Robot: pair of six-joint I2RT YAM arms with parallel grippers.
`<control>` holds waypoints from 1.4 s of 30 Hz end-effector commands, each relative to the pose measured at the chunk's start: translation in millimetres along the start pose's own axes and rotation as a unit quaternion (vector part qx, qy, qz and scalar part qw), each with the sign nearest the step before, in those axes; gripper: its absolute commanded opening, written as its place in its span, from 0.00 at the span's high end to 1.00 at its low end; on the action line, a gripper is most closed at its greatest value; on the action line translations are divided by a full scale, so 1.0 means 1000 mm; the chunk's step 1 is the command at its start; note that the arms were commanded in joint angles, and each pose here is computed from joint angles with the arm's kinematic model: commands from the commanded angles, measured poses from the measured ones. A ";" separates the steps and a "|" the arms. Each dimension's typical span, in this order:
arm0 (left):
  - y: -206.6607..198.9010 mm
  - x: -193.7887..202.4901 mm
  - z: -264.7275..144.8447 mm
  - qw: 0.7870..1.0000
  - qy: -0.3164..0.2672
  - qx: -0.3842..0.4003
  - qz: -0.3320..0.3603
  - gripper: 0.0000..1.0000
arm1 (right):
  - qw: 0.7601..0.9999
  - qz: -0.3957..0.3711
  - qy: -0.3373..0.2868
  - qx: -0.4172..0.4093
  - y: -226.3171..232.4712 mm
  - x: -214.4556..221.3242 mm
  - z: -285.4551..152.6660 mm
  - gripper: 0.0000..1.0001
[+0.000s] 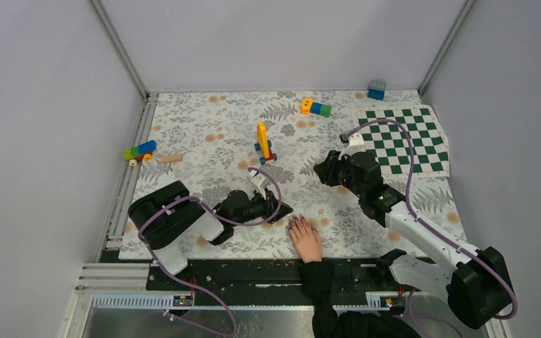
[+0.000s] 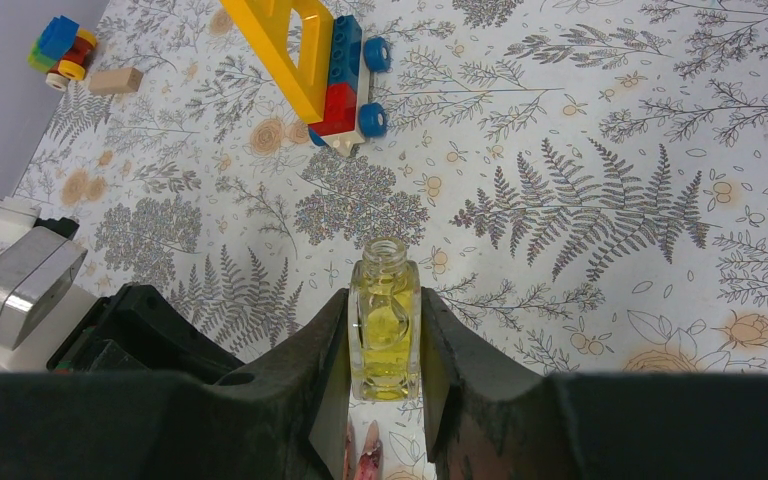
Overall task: Paint the nails
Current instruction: Paint the nail polish on the nail.
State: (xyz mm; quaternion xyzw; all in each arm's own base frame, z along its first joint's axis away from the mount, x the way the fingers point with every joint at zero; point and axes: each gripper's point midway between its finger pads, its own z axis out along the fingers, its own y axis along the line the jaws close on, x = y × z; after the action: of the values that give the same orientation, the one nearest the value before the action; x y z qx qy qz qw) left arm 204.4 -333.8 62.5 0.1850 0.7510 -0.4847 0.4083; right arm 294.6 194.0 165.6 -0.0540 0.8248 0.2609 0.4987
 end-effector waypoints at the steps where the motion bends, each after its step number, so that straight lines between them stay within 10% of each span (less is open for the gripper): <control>1: -0.009 -0.016 0.009 0.999 -0.029 0.019 0.011 1.00 | 0.999 0.004 -0.029 -0.016 0.009 -0.022 -0.004 1.00; 42: 0.006 -0.010 0.016 1.000 -0.020 0.003 0.014 1.00 | 1.000 0.004 -0.021 -0.015 0.009 -0.021 0.003 1.00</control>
State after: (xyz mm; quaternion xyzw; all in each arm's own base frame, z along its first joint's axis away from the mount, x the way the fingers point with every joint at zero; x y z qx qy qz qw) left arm 209.4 -336.2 47.0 0.1842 0.7638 -0.4739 0.3976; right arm 295.4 194.6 159.1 -0.0542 0.8302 0.2576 0.4913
